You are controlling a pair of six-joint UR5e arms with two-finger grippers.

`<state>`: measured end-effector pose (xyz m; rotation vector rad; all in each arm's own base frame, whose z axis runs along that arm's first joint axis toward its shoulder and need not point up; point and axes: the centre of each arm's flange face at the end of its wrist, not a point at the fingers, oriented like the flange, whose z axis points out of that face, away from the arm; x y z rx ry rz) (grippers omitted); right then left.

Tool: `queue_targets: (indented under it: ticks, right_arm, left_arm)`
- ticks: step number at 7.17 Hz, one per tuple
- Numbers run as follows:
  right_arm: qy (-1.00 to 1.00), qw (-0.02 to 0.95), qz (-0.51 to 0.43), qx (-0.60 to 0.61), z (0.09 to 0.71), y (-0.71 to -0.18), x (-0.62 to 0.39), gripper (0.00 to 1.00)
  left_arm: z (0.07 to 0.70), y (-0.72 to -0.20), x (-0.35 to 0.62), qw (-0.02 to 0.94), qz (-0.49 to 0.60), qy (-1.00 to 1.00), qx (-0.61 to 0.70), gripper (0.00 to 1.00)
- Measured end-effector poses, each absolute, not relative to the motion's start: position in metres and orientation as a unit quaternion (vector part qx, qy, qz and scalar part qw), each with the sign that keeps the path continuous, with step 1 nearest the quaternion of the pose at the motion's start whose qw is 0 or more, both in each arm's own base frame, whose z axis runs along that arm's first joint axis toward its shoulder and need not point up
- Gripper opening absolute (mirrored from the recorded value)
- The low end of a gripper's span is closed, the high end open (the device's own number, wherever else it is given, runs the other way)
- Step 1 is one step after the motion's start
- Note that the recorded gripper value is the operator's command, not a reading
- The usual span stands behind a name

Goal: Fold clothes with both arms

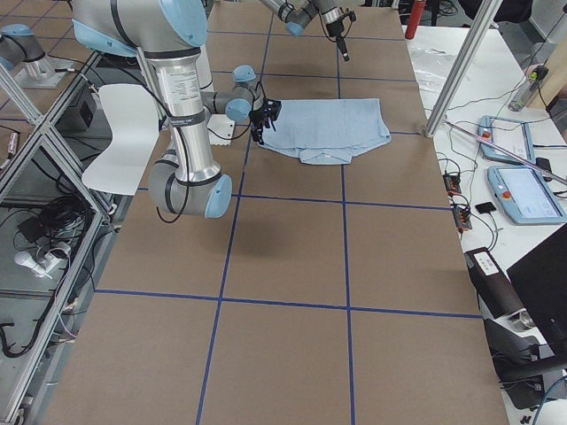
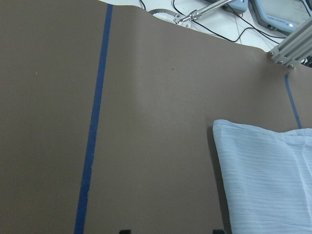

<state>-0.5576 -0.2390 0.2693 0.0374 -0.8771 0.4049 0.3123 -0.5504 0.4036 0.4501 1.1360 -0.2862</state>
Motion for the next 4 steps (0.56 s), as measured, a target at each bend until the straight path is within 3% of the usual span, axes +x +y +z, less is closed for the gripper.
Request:
queue_targets:
  ticks: [2, 4]
  right_arm:
    - [-0.425, 0.853, 0.303, -0.036, 0.2692, -0.2293, -0.5633, 0.83]
    - [-0.421, 0.837, 0.346, -0.049, 0.2714, -0.2359, -0.5635, 0.80]
  left_arm:
    - [0.4032, -0.5497, 0.3117, 0.809, -0.135, 0.532, 0.211, 0.64]
    - [0.4002, -0.5480, 0.3101, 0.807, -0.135, 0.534, 0.212, 0.64]
